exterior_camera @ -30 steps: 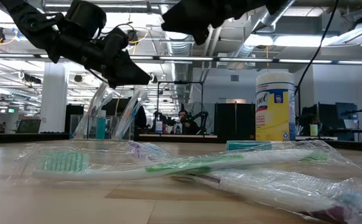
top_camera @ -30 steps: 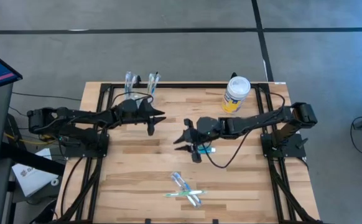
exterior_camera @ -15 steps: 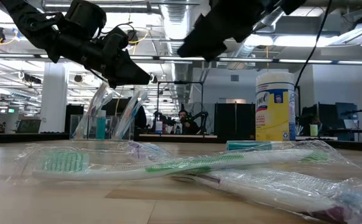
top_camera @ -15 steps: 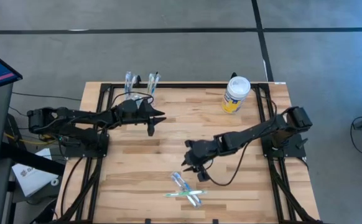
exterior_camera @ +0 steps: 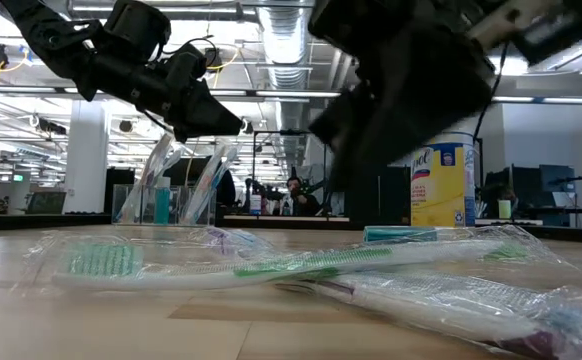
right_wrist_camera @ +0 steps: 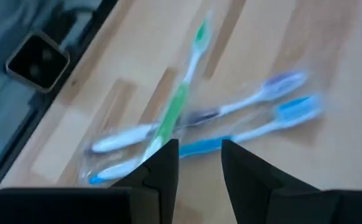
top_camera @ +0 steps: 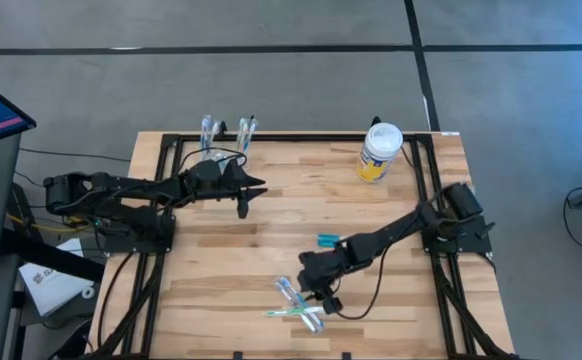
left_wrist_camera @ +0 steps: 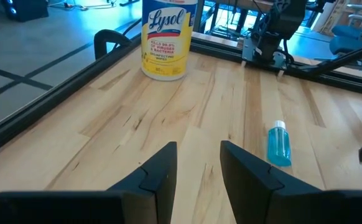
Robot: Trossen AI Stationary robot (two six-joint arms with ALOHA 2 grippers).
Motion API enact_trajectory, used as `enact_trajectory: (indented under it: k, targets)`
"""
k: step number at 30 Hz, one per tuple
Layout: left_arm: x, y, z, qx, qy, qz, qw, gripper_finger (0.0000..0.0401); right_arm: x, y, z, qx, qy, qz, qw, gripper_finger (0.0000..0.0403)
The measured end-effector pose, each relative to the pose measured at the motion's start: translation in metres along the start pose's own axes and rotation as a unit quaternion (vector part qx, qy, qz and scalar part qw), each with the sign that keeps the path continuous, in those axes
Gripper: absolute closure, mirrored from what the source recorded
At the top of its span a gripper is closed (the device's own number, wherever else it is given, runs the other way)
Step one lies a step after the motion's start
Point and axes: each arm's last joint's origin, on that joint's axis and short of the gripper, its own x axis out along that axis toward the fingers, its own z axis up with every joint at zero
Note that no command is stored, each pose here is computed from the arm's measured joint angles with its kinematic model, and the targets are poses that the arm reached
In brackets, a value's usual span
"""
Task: Pick & Place toothbrushing station
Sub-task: Put the green toothbrush into the transparent organizer
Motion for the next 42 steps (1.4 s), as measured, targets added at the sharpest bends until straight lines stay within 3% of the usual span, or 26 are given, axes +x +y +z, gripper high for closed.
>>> enact_trajectory:
  k: [13,37,42]
  targets:
    - [0.000,0.000,0.000,0.000,-0.001,0.000,1.000,0.0284,0.013,0.016,-0.002,0.002,-0.012,0.026,1.000,0.0290]
    - [0.000,0.000,0.000,0.000,0.000,0.000,1.000,0.0284,0.024,0.017,-0.018,0.039,0.049,0.020,0.998,0.0290]
    - [0.000,0.000,0.000,0.000,0.000,0.000,1.000,0.0284,0.024,0.017,-0.019,0.044,0.055,0.018,0.997,0.0323]
